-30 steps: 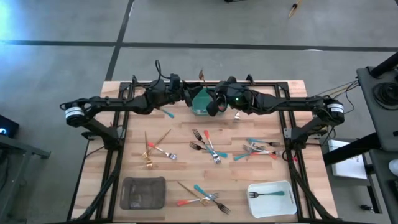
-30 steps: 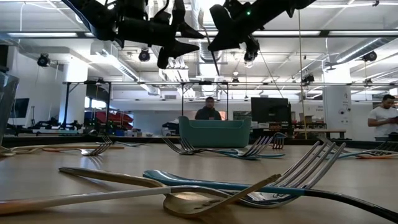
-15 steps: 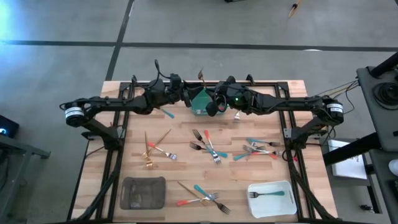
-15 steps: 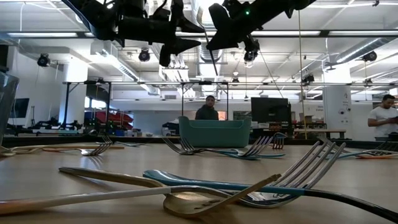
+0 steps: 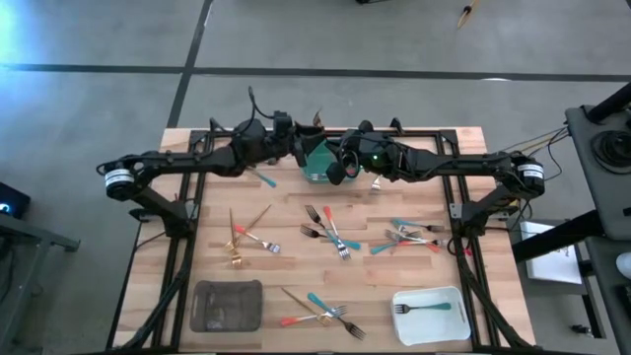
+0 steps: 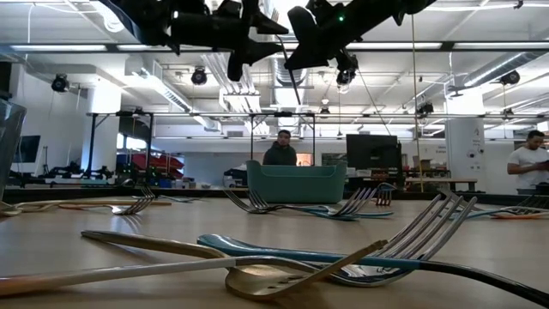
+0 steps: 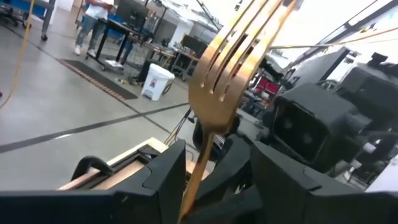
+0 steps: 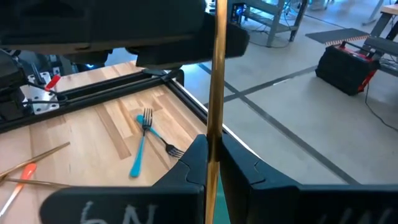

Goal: Sort silverware by color (type)
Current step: Put the gold fork into the black bin

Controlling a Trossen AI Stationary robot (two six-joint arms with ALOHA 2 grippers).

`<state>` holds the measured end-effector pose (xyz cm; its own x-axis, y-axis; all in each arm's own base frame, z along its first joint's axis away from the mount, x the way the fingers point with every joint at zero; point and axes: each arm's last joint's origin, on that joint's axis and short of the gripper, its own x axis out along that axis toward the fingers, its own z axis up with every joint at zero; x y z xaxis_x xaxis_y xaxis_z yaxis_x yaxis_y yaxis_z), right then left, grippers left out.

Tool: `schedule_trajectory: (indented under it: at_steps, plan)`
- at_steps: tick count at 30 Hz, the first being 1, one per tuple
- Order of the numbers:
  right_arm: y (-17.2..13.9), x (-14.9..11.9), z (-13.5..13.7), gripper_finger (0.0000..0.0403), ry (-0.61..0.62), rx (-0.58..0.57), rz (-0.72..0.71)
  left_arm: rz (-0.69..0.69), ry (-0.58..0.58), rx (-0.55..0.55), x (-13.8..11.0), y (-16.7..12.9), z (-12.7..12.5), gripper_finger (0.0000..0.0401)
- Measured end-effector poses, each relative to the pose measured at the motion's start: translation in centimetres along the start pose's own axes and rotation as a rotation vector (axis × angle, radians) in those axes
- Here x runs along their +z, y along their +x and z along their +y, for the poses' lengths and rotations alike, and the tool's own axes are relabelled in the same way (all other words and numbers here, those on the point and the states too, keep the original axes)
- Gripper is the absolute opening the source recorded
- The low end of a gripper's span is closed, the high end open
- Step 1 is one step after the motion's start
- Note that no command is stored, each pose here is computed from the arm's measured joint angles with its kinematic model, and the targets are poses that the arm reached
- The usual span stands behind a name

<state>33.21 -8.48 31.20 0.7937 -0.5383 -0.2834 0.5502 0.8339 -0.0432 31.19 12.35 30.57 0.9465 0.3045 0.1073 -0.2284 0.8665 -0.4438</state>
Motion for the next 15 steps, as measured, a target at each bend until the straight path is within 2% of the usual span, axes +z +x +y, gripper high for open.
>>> schedule_trajectory:
  at_steps: [5,12,15]
  plan:
    - [-0.01,0.01,0.0,0.0013,0.0,0.0,-0.001,-0.002,0.024,-0.001,0.23,0.08,-0.09,0.013]
    - [-0.03,0.04,0.01,0.0013,0.001,0.001,-0.003,0.002,0.025,0.007,0.22,0.07,0.04,0.002]
    - [-0.04,0.04,0.0,0.0013,0.001,0.001,-0.003,0.002,0.028,0.01,0.24,0.07,0.11,0.0008]
